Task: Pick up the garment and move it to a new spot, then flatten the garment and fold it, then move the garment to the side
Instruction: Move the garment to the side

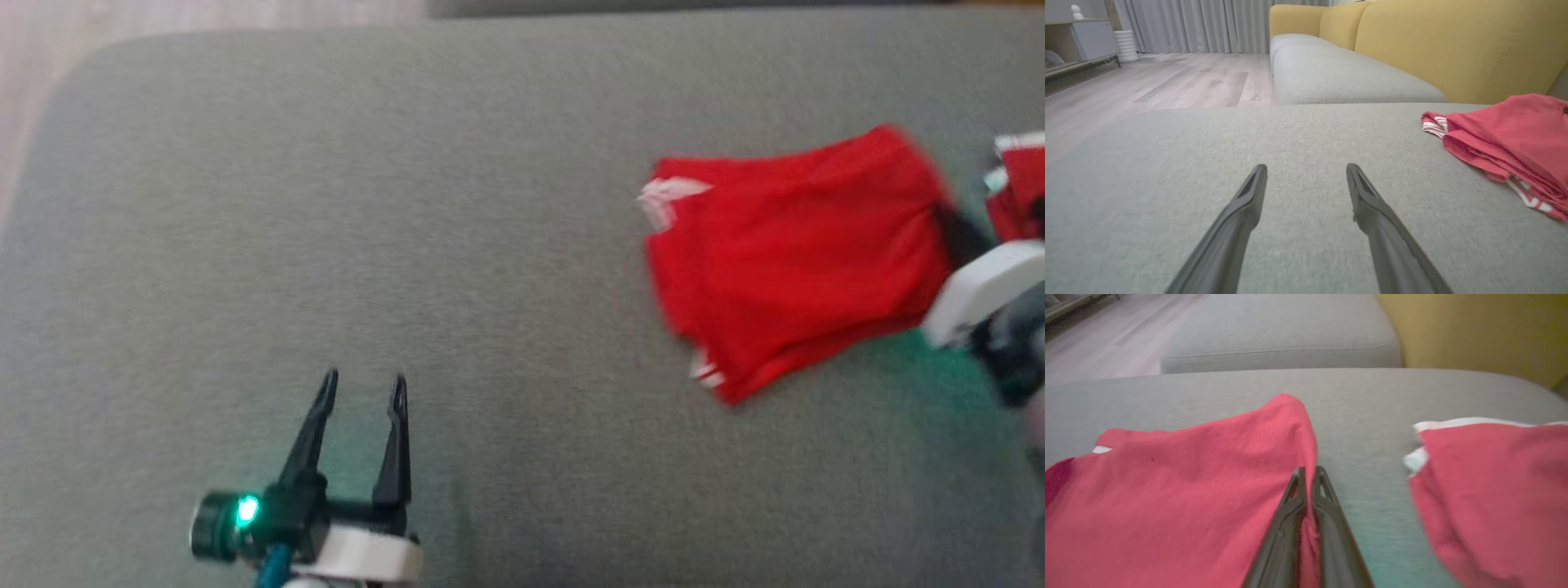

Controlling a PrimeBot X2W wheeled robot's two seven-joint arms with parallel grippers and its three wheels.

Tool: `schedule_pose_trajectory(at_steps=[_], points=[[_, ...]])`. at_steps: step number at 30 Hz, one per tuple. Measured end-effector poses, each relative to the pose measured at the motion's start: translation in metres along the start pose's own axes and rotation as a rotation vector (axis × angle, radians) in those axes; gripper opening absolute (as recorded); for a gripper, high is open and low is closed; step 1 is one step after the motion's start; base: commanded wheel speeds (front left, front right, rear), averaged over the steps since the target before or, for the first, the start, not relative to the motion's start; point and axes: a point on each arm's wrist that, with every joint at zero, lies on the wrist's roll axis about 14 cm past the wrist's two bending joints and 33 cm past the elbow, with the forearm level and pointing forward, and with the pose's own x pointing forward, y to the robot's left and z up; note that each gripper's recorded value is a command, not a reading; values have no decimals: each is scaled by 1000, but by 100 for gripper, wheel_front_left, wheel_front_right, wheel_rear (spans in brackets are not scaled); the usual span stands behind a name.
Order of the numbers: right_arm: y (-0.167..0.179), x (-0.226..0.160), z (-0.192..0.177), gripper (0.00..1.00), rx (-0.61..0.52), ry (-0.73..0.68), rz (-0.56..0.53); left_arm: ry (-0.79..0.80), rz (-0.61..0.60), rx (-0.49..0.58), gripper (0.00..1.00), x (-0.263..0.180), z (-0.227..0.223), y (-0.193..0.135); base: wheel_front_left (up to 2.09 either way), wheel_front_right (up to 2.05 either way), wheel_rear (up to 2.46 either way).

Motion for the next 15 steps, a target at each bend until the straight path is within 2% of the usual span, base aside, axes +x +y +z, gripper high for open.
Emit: schedule_pose_trajectory(at_steps=[9, 15], points=[[-129, -20, 29, 0, -108, -37, -255, 15, -116, -8, 100, 47, -10, -28, 0, 0, 0], [-189, -41, 44, 0, -154, -48, -389, 10, -155, -25, 100, 73, -13, -38, 0, 0, 0]])
